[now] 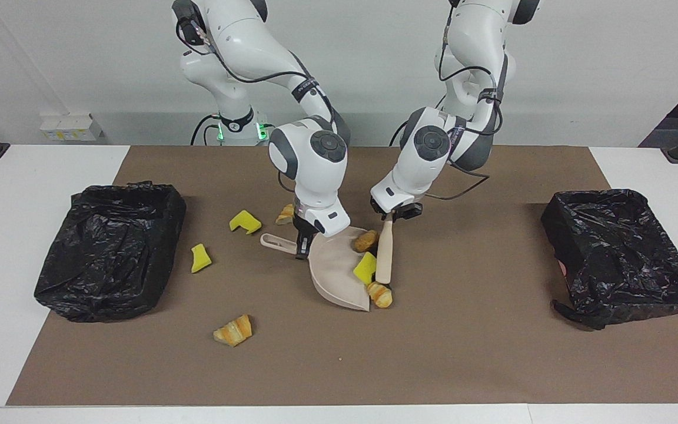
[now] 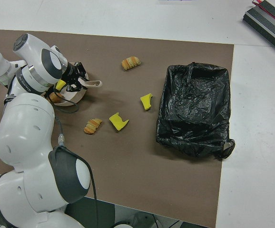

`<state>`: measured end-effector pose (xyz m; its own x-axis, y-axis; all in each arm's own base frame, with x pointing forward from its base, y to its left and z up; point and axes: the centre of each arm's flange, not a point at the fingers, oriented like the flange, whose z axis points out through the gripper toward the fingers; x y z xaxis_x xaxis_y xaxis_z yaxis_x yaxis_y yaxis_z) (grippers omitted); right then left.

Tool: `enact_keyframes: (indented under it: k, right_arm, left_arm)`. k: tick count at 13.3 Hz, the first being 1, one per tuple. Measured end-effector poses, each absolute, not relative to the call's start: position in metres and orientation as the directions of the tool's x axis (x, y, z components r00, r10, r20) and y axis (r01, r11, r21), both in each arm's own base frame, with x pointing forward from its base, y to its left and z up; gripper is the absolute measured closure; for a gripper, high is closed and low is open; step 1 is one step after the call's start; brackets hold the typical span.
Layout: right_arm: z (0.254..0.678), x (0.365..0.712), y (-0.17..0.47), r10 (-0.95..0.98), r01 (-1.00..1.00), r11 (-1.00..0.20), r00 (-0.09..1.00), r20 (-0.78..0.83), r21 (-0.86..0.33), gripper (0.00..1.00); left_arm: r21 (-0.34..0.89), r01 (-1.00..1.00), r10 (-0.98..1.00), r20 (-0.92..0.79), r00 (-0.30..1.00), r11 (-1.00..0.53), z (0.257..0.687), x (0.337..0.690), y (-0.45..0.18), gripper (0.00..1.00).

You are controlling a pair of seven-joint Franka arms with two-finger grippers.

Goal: Sweep and dump trash in bin
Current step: 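Sweep more pieces into the dustpan with the brush in the left gripper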

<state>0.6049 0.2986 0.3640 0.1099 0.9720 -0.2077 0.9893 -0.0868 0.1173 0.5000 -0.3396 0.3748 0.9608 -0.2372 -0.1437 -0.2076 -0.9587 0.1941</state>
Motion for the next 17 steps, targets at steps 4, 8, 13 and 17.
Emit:
enact_keyframes:
  k: [4,8,13,17]
  right_arm:
    - [0.364,0.605,0.298,0.972,0.989,-0.087,0.11,-0.208,0.117,0.68]
    - [0.364,0.608,0.292,0.973,0.991,-0.071,0.094,-0.209,0.113,0.68]
    - [0.364,0.61,0.289,0.974,0.992,-0.067,0.089,-0.21,0.111,0.68]
    - [0.363,0.611,0.287,0.973,0.991,-0.07,0.092,-0.21,0.111,0.68]
  left_arm:
    - [0.274,-0.132,-0.176,-0.142,0.974,-0.953,0.404,0.49,-0.351,0.74]
    - [0.323,-0.061,-0.113,-0.145,0.983,-0.945,0.434,0.497,-0.327,0.74]
    - [0.144,-0.161,-0.171,-0.056,0.984,-0.976,0.431,0.538,-0.253,0.74]
    - [0.087,-0.208,-0.215,-0.089,0.972,-0.974,0.391,0.566,-0.251,0.74]
